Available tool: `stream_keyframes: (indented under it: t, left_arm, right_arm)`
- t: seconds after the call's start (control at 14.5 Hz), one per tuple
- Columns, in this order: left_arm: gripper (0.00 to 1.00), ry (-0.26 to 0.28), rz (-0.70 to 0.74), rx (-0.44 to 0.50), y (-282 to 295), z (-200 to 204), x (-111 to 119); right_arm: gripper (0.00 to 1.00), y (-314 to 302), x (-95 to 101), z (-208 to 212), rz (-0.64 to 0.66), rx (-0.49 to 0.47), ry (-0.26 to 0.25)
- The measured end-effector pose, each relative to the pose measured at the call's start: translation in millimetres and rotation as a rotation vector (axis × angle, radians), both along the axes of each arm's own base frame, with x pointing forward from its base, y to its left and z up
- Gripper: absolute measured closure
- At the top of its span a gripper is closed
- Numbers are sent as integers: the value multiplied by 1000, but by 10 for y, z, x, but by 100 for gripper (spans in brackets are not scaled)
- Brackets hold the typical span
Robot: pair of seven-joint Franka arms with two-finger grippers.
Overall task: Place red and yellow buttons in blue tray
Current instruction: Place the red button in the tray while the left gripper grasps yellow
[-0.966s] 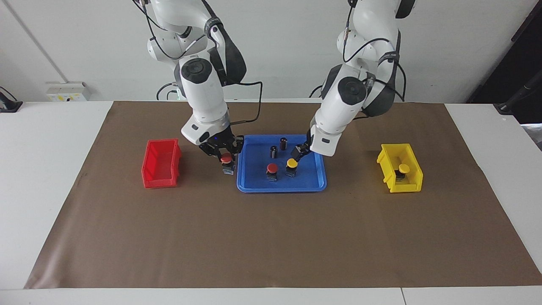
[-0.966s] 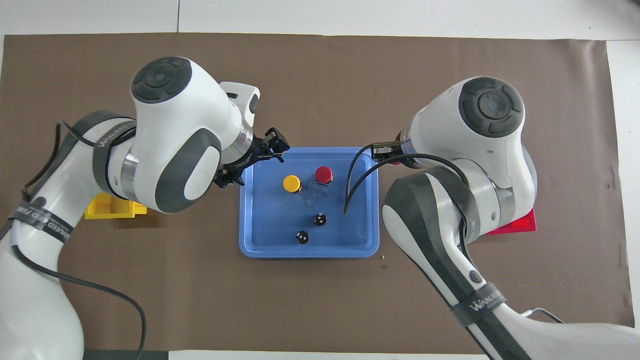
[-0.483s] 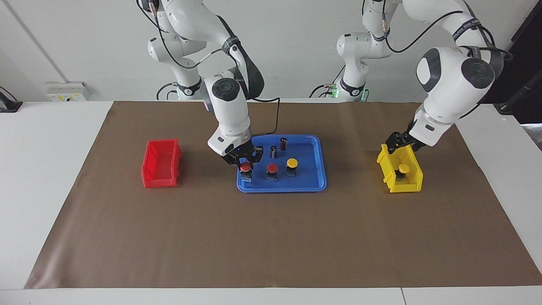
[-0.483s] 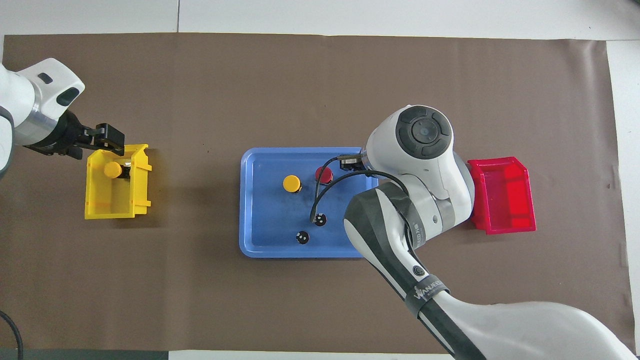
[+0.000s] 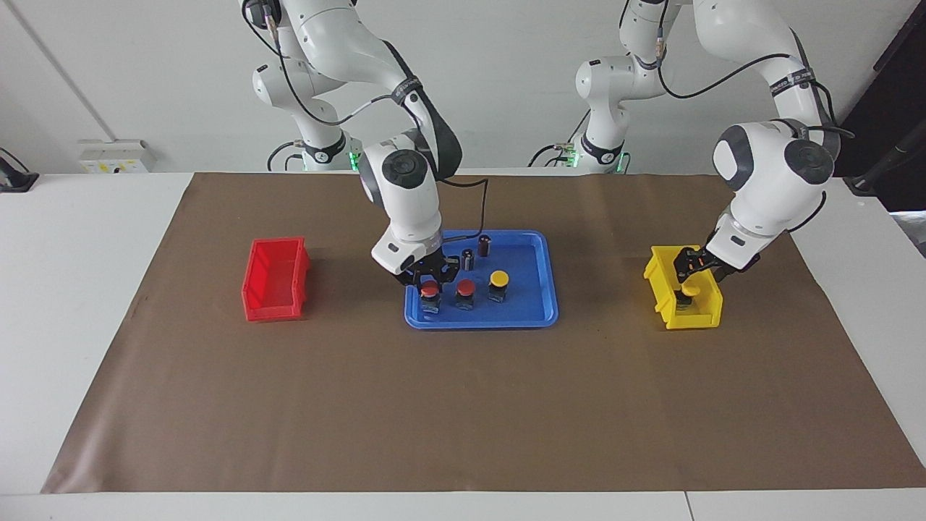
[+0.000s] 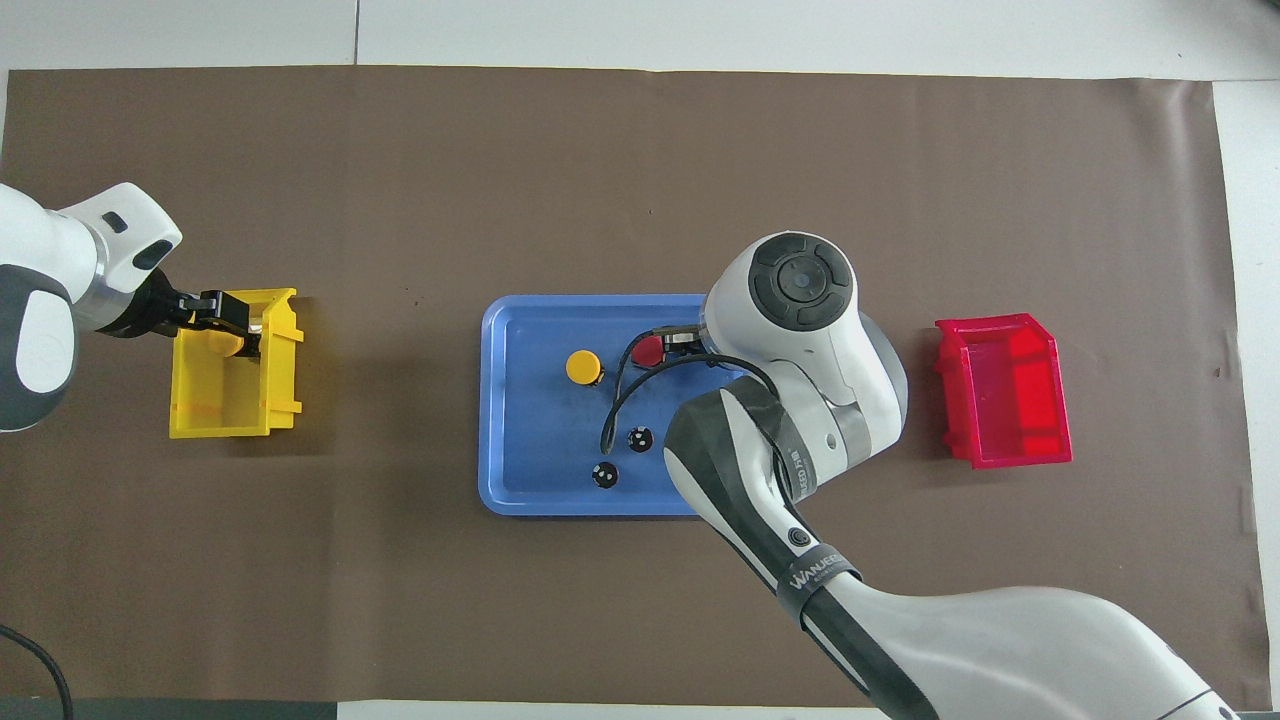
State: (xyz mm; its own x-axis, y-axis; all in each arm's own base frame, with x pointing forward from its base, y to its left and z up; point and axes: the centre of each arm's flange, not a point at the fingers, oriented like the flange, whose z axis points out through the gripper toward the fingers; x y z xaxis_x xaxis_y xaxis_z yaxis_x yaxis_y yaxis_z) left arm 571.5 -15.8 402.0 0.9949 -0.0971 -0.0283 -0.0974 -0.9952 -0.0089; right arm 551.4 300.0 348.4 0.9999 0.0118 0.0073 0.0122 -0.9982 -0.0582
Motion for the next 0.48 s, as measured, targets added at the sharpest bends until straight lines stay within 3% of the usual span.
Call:
stream_keyframes:
  t: [0.14, 0.21, 0.28, 0.41, 0.48]
  left_arm:
    - [19, -7, -1, 0, 0, -112, -42]
    - [22, -6, -1, 0, 1, -138, -55]
    - [22, -6, 0, 0, 4, -143, -59]
    - [36, -10, 4, 0, 27, -127, -58]
    - [36, -11, 5, 1, 36, -117, -59]
  right_arm:
    - [53, -9, -11, -23, -1, -3, 4]
    - [46, -9, -10, -22, -1, -2, 4]
    - [37, -8, -8, -16, -1, -1, 2]
    - [17, -26, 47, 76, -7, 8, -19]
    - [4, -71, 120, 202, -19, 16, -38]
